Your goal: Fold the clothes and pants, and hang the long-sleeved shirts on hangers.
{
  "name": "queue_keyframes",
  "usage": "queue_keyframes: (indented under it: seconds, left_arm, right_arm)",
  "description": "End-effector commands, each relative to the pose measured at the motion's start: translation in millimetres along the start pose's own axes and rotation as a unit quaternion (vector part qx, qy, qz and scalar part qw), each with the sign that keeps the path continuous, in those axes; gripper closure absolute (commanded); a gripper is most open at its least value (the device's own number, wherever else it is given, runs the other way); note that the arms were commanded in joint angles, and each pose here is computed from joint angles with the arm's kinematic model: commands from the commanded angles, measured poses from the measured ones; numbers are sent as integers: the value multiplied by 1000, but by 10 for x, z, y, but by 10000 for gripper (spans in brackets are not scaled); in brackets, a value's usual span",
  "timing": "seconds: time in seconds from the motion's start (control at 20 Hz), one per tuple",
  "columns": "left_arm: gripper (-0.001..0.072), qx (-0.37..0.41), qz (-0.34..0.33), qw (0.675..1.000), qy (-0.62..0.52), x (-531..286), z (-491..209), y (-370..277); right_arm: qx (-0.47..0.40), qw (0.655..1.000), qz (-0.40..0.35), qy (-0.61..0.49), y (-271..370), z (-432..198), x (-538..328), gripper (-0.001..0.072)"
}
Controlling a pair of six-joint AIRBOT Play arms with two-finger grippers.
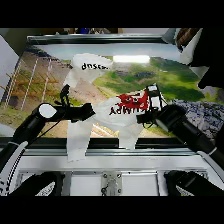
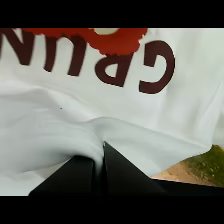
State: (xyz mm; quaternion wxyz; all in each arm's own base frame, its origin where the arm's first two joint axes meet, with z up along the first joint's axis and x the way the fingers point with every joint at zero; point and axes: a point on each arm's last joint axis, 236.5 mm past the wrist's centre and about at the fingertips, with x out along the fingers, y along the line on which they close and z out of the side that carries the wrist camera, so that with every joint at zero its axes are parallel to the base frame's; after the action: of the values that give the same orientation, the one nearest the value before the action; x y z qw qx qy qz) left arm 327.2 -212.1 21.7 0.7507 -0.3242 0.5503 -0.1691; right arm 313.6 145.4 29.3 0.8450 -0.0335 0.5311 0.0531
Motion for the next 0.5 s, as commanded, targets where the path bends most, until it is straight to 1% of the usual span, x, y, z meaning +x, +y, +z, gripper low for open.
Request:
queue_keyframes:
  seconds: [0.0,0.2,0.25,0.3,0.35,0.4,0.45]
  left_arm:
    - [688,31,-6,999,-1,52,291,-201]
    - [687,78,40,996,-6,264,768,-166]
    - [651,89,48,995,-5,294,858,-173]
    - [283,97,49,994,-8,314,966,-223]
    - [72,105,47,993,-14,304,1068,-301]
    - [87,114,40,993,-19,259,1158,-412]
    - [87,123,33,991,-28,194,1228,-527]
  right_arm:
    - [3,998,67,-8,162,372,-366,685]
    - [46,997,62,4,8,628,-213,684]
    - [55,997,60,11,-29,641,-143,685]
    - [61,996,56,18,-66,644,-76,684]
    - [67,996,53,26,-107,639,-9,684]
    - [72,996,50,31,-143,632,37,684]
    - [80,995,53,36,-152,626,68,684]
